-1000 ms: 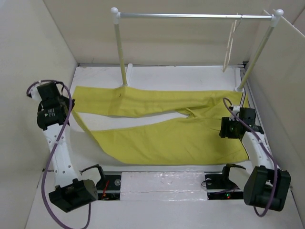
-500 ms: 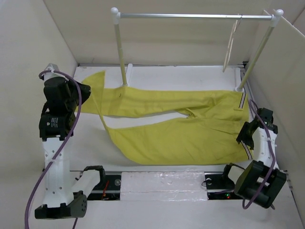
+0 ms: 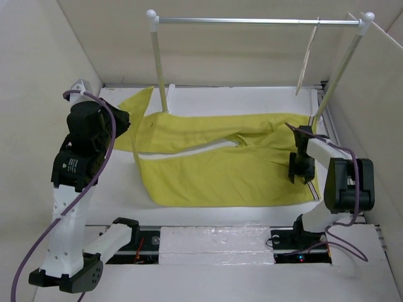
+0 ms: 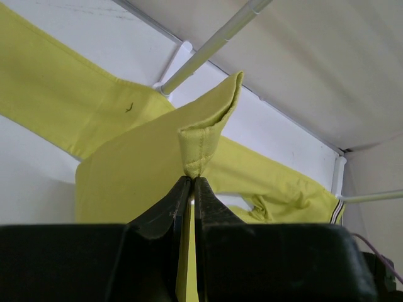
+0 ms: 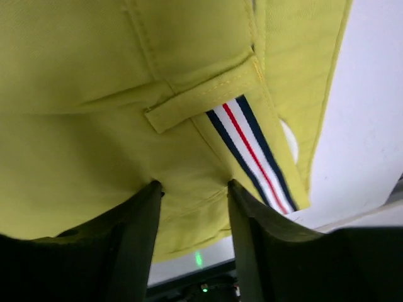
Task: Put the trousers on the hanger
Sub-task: Fold the trousers
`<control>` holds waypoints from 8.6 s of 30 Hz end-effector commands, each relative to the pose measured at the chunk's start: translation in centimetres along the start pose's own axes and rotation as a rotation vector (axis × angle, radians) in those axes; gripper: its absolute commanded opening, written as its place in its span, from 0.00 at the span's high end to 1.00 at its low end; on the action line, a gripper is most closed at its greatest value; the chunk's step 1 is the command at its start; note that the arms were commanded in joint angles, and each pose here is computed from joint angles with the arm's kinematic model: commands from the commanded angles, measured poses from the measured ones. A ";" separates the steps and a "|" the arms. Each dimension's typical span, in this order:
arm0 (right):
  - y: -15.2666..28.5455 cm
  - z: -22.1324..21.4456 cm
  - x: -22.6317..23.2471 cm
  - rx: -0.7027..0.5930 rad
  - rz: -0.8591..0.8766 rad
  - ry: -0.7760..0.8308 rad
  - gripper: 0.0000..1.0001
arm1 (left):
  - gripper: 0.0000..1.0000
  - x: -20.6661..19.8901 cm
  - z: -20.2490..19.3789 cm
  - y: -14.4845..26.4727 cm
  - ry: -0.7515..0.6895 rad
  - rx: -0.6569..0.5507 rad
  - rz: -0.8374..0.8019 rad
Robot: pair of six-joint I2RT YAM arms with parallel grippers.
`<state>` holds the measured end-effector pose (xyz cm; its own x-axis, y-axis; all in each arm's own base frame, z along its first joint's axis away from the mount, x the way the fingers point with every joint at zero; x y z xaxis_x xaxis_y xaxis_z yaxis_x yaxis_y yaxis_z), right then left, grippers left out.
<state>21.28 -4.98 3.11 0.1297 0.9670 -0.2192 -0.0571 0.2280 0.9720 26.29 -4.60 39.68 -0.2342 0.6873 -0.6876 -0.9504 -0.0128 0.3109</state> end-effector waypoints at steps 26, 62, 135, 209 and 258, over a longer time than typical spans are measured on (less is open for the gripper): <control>-0.1 -4.1 -2.3 -0.413 0.220 -0.633 0.22 | 1.00 -1.8 -0.3 0.9 -0.043 -0.011 -0.036; 17.0 -4.9 -17.8 -0.403 -0.357 -0.401 1.00 | 1.00 -2.3 10.2 5.9 -0.016 -0.405 0.085; 17.5 13.8 1.7 -1.078 0.344 0.251 0.93 | 0.34 29.8 -3.5 -17.8 0.097 0.165 0.905; 3.0 3.2 -11.0 -0.744 0.288 -0.384 0.13 | 1.00 3.9 -28.3 -10.4 -0.321 0.606 0.197; 44.2 6.5 17.6 -1.482 0.711 0.354 1.00 | 0.63 4.1 -42.7 -8.2 -0.457 0.717 0.193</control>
<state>25.33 21.21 36.00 -0.6082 0.7936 -0.0203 -0.7754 -0.5884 0.2290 19.38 -43.31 3.93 0.0665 0.9041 -0.4220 -0.4278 0.4079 0.8066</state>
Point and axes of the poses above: each gripper's point midway between its finger pads, its own y axis back along the fingers, its own x axis along the line the jaws close on, z = x × y, the point moved 1 cm from there along y, back along the fingers, and after that the axes turned 11 degrees about y, right-handed, at the moved point
